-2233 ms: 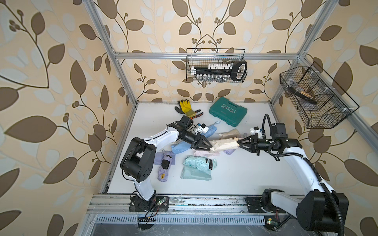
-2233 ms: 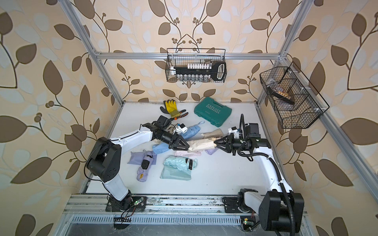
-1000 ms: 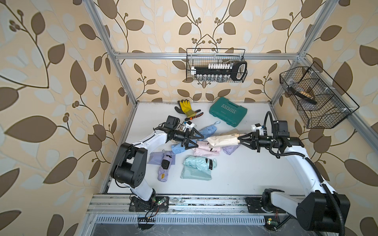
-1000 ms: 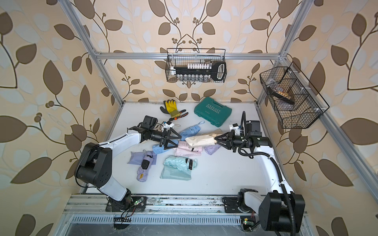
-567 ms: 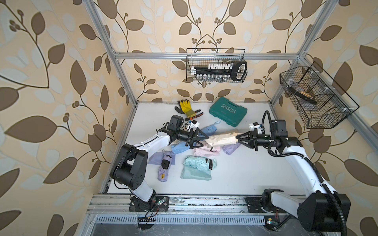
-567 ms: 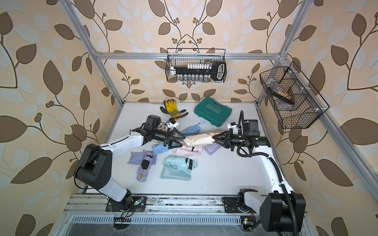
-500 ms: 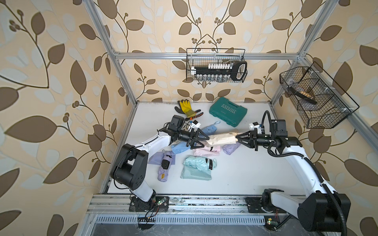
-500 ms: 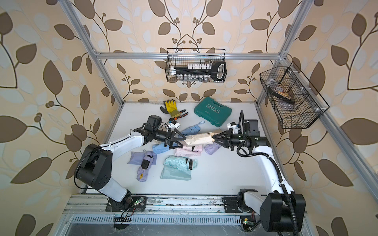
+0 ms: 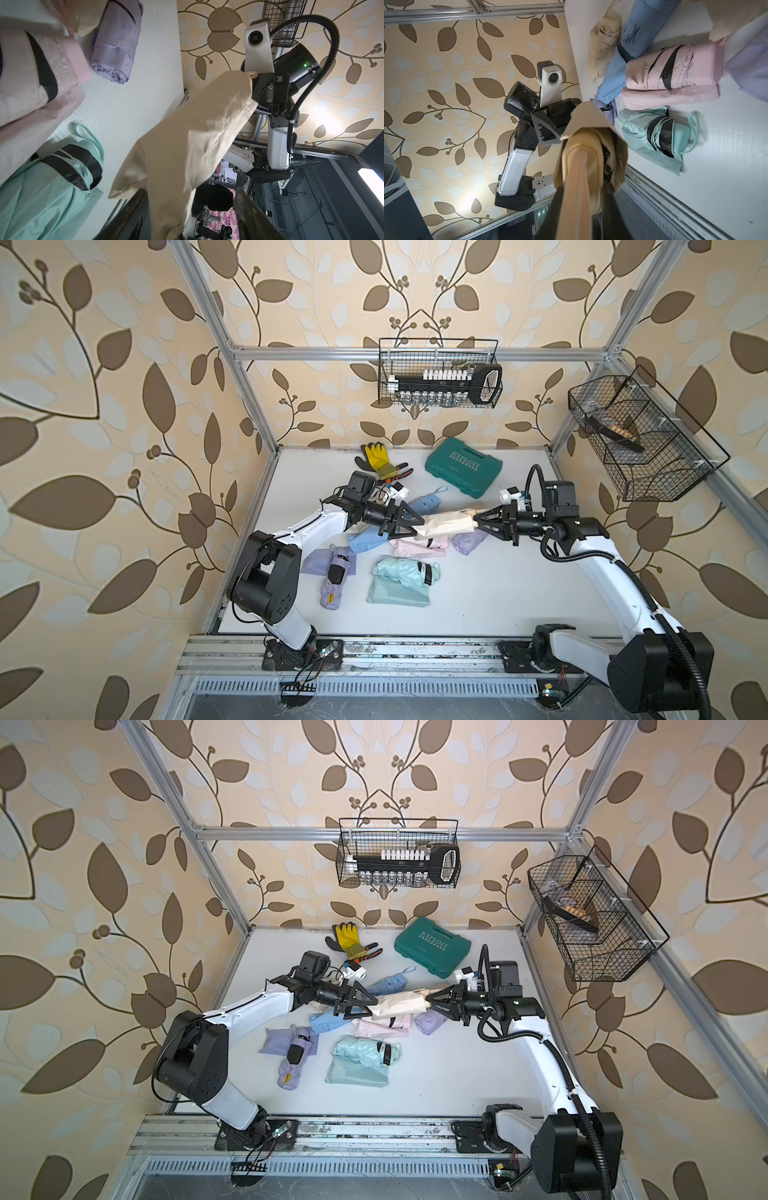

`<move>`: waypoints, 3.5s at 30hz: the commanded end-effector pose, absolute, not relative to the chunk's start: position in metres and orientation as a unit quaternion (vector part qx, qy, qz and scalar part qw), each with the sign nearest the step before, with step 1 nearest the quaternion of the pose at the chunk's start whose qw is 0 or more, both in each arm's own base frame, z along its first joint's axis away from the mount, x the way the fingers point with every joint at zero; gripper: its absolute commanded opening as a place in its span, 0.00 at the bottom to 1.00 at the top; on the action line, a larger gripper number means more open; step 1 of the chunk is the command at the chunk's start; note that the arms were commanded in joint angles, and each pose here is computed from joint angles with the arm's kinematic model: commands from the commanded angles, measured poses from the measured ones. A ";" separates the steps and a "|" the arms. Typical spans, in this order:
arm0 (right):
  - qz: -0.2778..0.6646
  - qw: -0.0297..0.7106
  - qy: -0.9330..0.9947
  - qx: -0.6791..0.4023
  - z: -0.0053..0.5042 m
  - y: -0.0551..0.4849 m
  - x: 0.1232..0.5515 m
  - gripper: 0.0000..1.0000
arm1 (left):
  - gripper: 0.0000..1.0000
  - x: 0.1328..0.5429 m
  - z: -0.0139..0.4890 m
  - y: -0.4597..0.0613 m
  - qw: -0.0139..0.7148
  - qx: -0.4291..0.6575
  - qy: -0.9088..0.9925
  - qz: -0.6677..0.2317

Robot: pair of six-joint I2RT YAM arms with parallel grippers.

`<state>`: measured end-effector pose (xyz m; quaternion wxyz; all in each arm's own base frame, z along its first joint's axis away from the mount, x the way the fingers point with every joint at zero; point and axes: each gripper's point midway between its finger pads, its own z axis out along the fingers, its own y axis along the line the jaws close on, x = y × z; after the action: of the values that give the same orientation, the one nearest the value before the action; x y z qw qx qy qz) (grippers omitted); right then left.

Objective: Take umbrellas out of sleeves
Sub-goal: Take out the umbrella from the umbrella sleeve.

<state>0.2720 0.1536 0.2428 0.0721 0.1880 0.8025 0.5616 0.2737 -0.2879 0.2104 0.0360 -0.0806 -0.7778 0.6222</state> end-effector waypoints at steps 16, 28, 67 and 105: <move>0.577 0.085 0.796 0.161 0.256 0.161 0.271 0.12 | 0.36 0.275 0.224 -0.292 0.030 -0.107 -0.766 0.633; 0.577 0.084 0.796 0.162 0.255 0.161 0.270 0.12 | 0.11 0.275 0.223 -0.292 0.039 -0.106 -0.764 0.636; 0.557 0.108 0.804 0.176 0.252 0.129 0.272 0.11 | 0.04 0.280 0.212 -0.279 0.039 -0.090 -0.778 0.620; 0.426 0.093 0.883 0.174 0.225 0.098 0.252 0.11 | 0.04 0.305 0.163 -0.173 -0.052 0.032 -0.914 0.402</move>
<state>0.2578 0.0992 0.2177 0.0914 0.1923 0.8747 0.4354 0.2990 -0.1875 0.1438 -0.0007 0.0452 -0.9008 0.4319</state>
